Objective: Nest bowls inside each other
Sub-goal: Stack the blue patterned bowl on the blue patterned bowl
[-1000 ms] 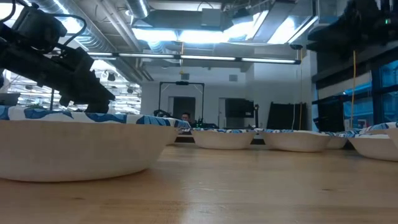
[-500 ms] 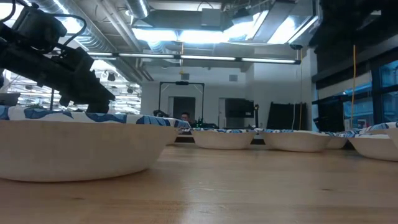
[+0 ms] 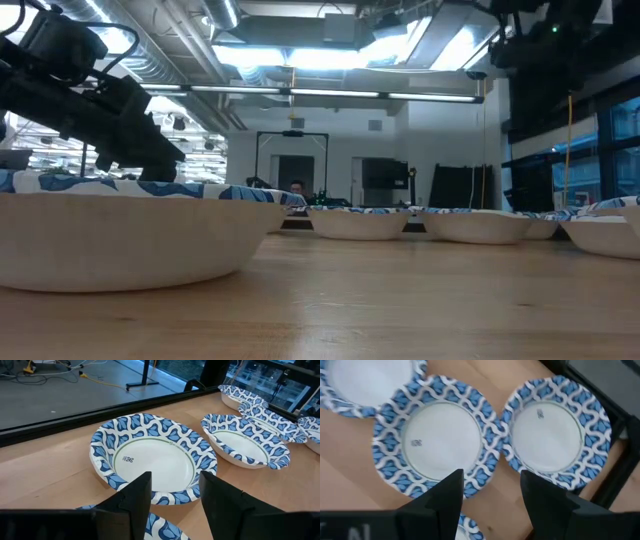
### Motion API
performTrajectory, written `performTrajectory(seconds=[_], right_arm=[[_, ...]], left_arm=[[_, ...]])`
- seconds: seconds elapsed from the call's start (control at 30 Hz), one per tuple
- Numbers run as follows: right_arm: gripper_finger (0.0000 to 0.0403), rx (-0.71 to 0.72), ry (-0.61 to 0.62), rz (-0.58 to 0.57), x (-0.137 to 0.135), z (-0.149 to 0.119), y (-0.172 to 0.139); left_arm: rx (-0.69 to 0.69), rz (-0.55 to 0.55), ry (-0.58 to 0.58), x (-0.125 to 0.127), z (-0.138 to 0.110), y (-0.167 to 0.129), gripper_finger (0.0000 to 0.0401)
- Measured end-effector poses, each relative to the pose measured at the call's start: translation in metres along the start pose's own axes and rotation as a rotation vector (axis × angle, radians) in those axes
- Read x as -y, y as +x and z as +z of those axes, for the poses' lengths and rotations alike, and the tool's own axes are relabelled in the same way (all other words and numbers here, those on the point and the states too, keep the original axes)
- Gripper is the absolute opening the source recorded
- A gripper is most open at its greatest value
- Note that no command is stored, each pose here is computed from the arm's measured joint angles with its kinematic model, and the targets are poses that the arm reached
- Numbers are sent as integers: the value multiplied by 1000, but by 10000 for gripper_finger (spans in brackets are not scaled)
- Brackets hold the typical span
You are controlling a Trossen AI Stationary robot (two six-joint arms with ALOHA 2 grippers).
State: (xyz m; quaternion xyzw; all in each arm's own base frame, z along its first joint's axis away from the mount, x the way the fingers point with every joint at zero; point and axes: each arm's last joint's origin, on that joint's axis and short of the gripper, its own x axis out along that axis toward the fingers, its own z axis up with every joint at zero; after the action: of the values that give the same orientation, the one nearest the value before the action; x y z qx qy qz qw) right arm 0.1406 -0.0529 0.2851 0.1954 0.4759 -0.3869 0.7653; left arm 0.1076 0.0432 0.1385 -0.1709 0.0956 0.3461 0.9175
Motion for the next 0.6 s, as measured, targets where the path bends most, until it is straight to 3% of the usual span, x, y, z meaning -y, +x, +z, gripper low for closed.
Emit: performTrajectory(seconds=[0.27, 0.6], right_arm=[[198, -22, 87, -4, 21, -9, 6], [198, -170, 155, 1, 33, -23, 25]], left_arm=[[5, 11, 0, 0, 0, 0, 160], [5, 12, 0, 0, 0, 0, 160]])
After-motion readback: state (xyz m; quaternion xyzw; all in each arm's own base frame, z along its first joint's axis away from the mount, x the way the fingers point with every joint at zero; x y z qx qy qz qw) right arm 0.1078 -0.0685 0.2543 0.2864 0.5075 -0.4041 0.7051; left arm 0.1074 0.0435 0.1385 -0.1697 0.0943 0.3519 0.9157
